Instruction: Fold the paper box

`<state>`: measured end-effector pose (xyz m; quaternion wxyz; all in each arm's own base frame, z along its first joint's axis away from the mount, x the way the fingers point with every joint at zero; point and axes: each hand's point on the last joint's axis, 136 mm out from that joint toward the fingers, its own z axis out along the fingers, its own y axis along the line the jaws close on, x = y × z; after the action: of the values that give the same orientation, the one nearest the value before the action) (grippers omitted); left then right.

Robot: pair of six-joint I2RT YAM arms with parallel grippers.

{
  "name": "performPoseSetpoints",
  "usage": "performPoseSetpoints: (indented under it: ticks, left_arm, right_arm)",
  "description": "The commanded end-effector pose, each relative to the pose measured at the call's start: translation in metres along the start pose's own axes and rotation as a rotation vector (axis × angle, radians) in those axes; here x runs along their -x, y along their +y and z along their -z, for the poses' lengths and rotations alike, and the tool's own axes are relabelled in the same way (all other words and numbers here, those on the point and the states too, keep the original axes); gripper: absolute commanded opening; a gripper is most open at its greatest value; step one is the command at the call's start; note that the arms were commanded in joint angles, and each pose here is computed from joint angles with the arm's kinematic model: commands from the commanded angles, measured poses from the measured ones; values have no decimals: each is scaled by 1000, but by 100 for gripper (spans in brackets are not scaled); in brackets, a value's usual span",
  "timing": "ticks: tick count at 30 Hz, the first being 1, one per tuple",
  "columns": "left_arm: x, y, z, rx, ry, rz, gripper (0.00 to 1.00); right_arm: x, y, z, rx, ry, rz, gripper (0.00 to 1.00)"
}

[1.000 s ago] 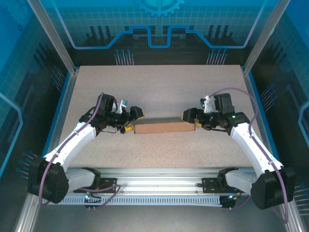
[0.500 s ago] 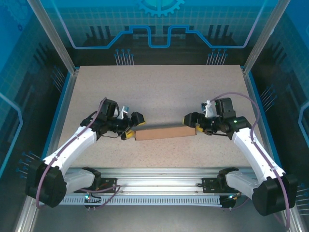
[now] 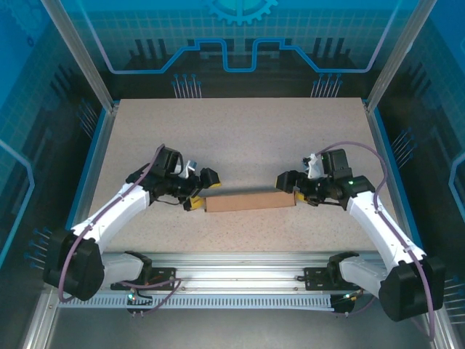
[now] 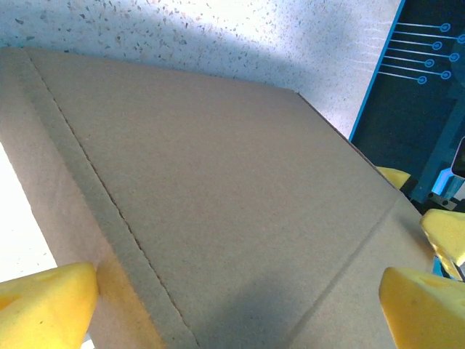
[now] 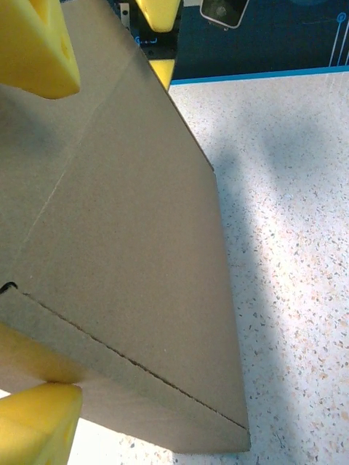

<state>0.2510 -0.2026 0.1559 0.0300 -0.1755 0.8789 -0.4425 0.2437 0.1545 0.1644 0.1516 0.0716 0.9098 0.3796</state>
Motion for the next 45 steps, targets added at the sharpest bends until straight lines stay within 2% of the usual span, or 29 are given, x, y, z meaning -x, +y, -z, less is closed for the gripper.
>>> performPoseSetpoints:
  ticks: [1,12,32,45]
  left_arm:
    - [-13,-23,2,-45,88,48,99]
    - [2,-25,1,-40,84,58,99]
    - [12,-52,16,-100,53,21,99]
    - [19,-41,5,-96,56,57,99]
  right_arm:
    - [-5,13,-6,84,45,-15,100]
    - [10,11,-5,91,15,-34,100]
    - [32,24,8,108,-57,-20,100]
    - [41,26,11,77,-58,-26,100]
